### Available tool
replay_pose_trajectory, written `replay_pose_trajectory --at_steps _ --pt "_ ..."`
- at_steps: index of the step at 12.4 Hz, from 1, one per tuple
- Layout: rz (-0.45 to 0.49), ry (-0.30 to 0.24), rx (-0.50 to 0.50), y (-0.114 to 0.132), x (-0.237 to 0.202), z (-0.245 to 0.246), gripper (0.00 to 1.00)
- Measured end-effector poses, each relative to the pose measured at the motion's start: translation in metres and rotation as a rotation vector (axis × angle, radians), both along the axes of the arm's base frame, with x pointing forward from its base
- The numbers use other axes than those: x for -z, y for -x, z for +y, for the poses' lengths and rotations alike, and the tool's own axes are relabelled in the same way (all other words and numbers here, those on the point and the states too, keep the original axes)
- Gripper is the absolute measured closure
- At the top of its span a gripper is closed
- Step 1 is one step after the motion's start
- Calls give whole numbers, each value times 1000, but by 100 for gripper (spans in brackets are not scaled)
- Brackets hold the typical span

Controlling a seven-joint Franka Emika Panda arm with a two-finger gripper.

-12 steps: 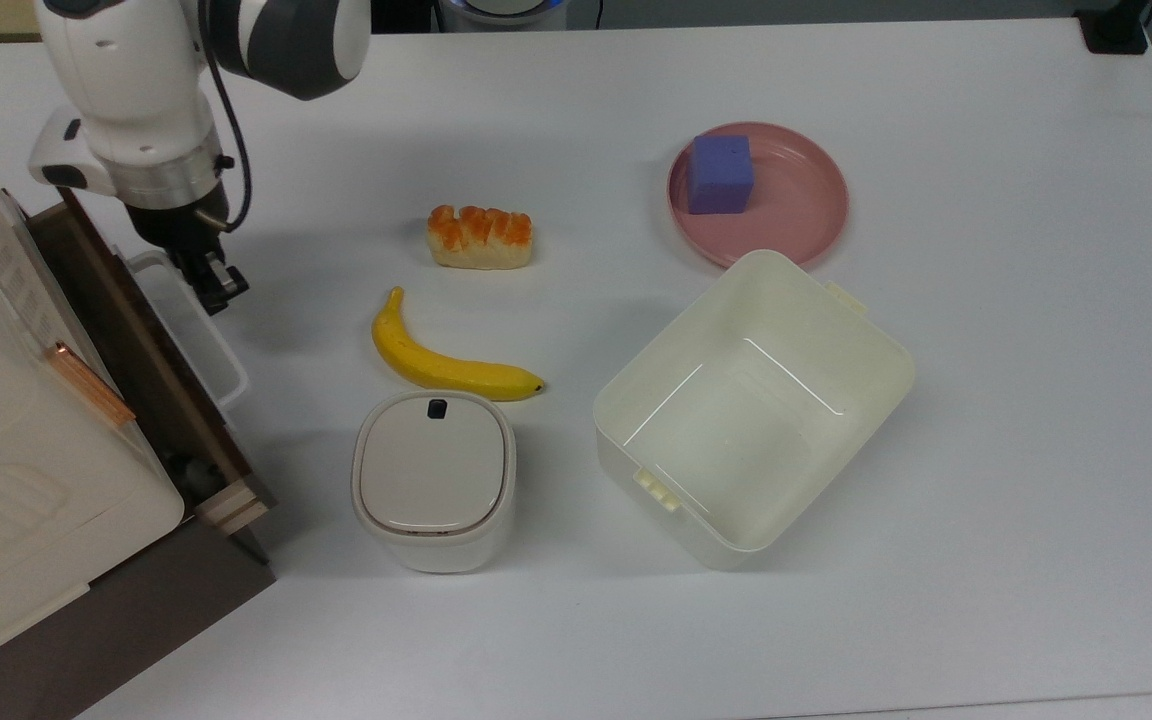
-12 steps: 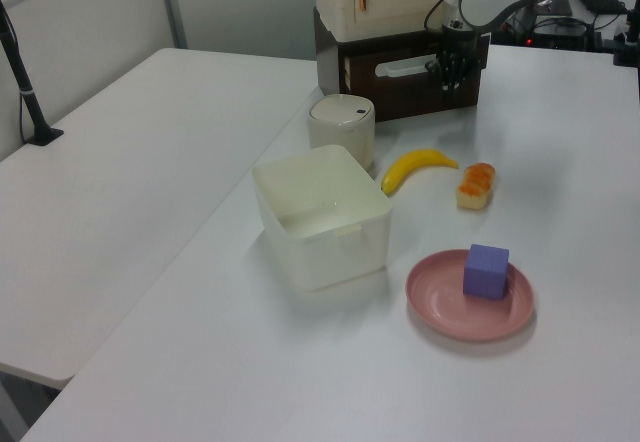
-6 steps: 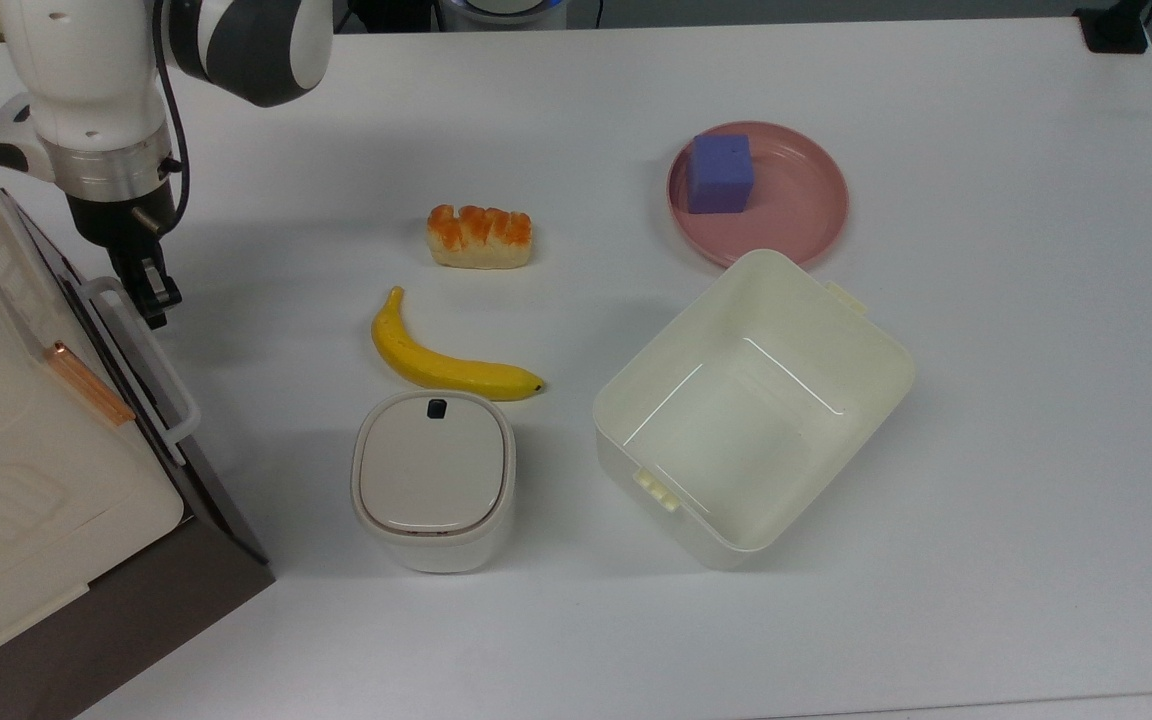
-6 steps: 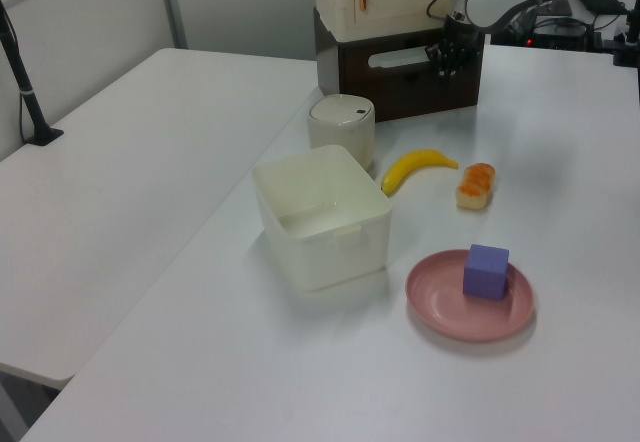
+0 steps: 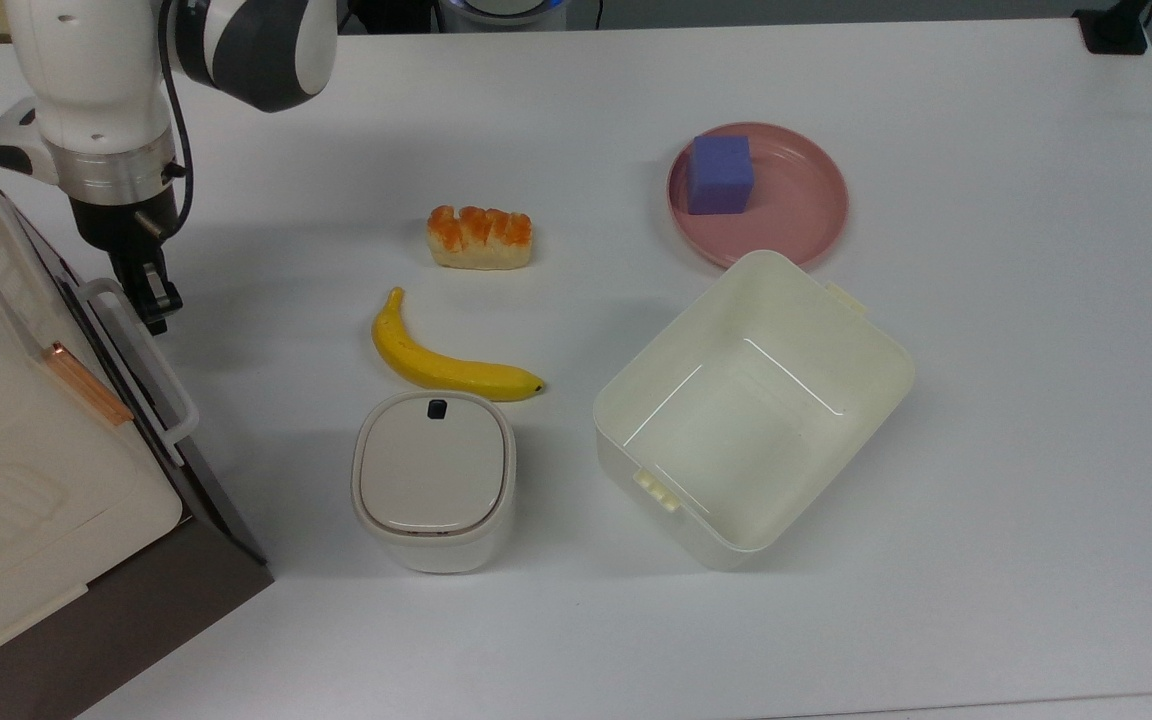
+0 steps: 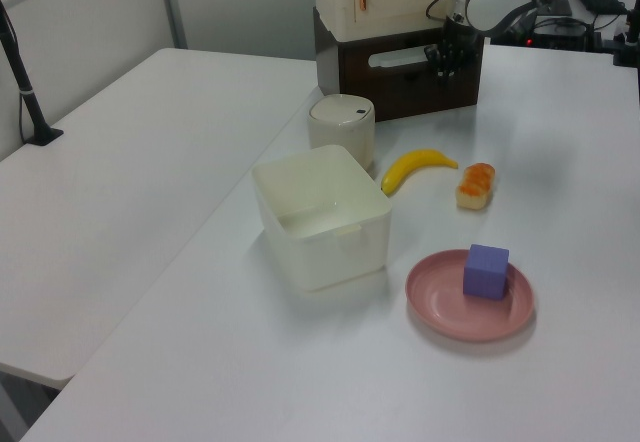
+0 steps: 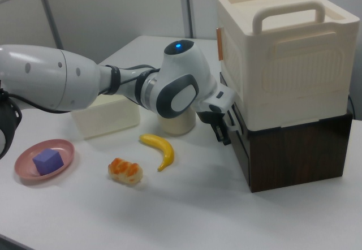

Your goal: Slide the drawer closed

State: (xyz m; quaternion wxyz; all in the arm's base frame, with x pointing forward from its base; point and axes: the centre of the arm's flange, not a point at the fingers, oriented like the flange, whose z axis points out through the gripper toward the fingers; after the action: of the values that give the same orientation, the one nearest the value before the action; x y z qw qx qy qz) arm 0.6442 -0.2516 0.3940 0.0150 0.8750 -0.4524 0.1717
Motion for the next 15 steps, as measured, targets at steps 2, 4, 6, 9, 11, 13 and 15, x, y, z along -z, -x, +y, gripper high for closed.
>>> replay_pose_trajectory --at_steps 2,4,6,9,11,13,15 --pt "23 -7 -31 -8 -10 22 99" --pt "131 -51 -103 -8 -32 72 99" --pt "260 -88 -211 7 -53 112 99" --pt "344 -136 -356 33 -111 147 99" --pt "310 -140 -478 52 -170 163 99" --pt "287 -129 -596 71 -208 186 99" --pt "286 -118 -702 88 -235 212 94"
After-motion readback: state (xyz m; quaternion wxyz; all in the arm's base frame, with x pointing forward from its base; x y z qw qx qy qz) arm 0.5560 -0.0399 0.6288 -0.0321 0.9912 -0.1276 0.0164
